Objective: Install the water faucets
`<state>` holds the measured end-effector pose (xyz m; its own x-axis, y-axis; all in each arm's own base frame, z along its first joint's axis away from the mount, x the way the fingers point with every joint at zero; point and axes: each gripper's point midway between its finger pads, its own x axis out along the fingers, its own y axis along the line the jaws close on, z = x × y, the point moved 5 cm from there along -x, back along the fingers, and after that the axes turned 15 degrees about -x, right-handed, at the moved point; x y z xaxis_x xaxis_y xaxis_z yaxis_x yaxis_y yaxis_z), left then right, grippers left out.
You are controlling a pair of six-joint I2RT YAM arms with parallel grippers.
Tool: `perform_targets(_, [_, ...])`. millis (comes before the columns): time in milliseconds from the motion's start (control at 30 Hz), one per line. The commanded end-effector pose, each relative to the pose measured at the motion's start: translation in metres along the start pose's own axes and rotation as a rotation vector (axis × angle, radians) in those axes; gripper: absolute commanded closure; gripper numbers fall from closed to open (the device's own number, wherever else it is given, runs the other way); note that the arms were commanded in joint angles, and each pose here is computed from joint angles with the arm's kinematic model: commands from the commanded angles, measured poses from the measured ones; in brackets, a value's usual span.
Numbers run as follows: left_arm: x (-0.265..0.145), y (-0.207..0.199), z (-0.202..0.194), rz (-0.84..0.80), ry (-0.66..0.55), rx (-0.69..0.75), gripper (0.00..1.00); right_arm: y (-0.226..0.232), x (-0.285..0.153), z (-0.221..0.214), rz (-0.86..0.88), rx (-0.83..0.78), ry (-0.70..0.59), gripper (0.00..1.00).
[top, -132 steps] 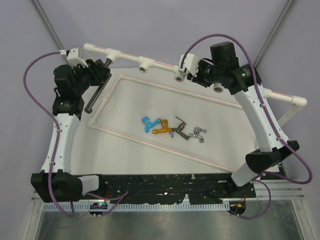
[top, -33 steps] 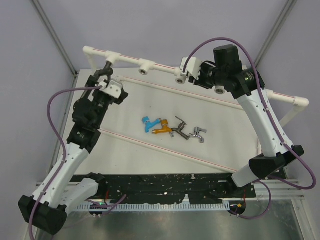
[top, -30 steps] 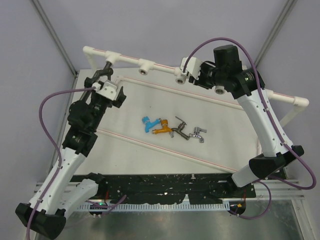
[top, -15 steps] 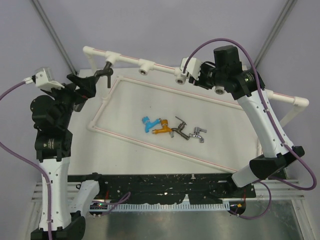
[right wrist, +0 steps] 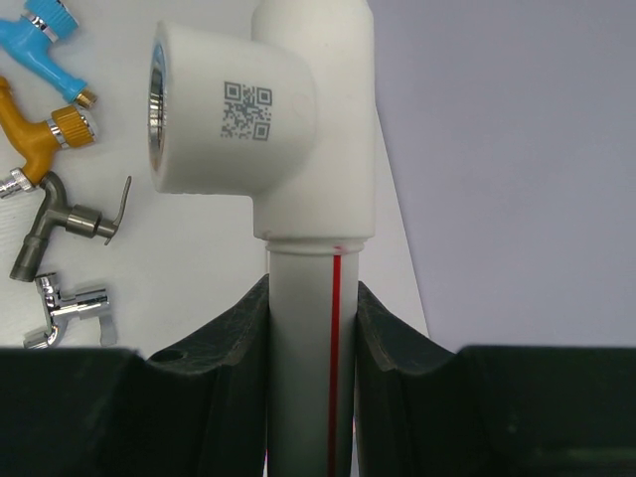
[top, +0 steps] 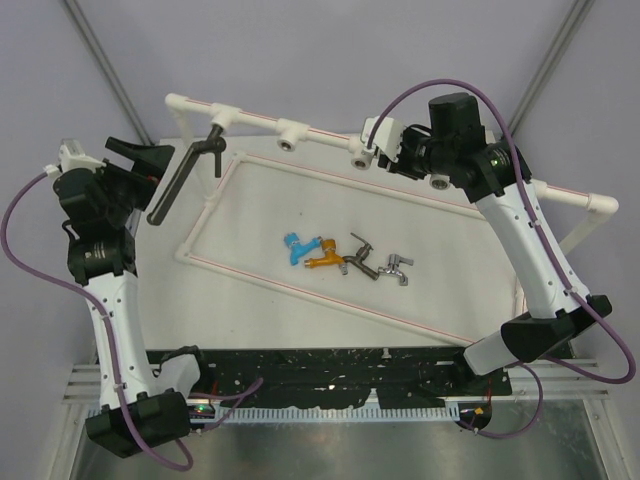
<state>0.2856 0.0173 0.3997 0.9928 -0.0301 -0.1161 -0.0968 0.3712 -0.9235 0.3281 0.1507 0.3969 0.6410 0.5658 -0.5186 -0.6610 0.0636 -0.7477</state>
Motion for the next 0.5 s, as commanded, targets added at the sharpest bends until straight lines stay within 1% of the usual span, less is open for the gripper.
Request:
perform_targets(0, [-0.013, -0.005, 0.001, -0.050, 0.028, -0.003, 0.04, 0.023, -0.015, 0.028, 0.096, 0.006, -0.158, 0.95])
perform_targets(133, [-0.015, 0.023, -0.003, 0.018, 0.033, -0.070, 0.04, 0.023, -0.013, 0.029, 0.101, 0.009, -0.167, 0.95])
perform_targets(267, [-0.011, 0.037, -0.008, 0.034, 0.047, -0.117, 0.04, 0.023, -0.014, 0.030, 0.099, 0.006, -0.172, 0.95])
perform_targets(467, [-0.009, 0.036, -0.015, -0.023, 0.123, -0.218, 0.04, 0.023, -0.014, 0.030, 0.097, 0.007, -0.174, 0.95])
